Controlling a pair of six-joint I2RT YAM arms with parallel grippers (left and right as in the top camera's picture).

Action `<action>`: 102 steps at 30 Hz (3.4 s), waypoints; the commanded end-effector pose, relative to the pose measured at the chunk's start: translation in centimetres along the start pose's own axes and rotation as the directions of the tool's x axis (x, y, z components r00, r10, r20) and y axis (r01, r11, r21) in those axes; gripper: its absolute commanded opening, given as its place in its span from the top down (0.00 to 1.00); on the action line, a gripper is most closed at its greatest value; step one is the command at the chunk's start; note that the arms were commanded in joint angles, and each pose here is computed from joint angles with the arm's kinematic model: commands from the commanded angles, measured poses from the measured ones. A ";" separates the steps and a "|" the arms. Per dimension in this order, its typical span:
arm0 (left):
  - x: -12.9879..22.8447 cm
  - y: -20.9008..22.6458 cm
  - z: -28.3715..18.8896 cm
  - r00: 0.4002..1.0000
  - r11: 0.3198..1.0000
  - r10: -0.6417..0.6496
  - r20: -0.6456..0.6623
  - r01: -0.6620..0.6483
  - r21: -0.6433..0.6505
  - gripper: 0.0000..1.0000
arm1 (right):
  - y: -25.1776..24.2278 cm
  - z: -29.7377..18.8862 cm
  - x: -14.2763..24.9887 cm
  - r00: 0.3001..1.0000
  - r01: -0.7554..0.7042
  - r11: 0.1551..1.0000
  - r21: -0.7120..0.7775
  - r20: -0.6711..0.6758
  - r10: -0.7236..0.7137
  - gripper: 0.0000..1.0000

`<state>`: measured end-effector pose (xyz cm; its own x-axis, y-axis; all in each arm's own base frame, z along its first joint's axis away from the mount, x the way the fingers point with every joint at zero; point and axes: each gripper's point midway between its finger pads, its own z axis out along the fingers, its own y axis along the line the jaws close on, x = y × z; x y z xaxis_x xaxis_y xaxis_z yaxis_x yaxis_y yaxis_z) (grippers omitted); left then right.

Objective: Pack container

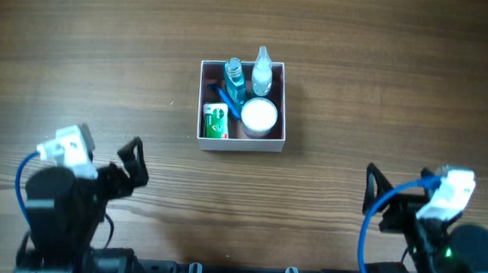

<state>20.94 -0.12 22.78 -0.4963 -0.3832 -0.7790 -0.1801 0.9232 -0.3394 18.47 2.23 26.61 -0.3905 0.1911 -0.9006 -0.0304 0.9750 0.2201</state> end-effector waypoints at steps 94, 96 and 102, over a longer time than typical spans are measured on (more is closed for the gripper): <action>4.1 1.7 -0.7 0.999 0.999 -0.021 -0.029 0.021 -0.027 0.00 | -2.2 9.1 5.9 0.834 0.420 0.904 0.075 0.362 -0.417 0.00; 4.9 2.1 -0.3 1.000 1.000 -0.019 -0.003 0.019 -0.017 0.00 | -2.2 9.1 5.9 0.834 0.420 0.905 0.075 0.362 -0.417 0.00; 5.5 1.7 2.5 0.987 0.996 -0.006 0.158 -0.009 0.092 0.00 | -2.2 9.1 5.9 0.834 0.420 0.904 0.075 0.362 -0.417 0.00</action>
<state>19.06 -0.01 17.73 -0.4010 -0.4143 -0.8170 -0.1701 0.9100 -0.3780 24.61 2.31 17.37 0.0188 -0.1976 -0.9801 -0.1262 0.9720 -0.1984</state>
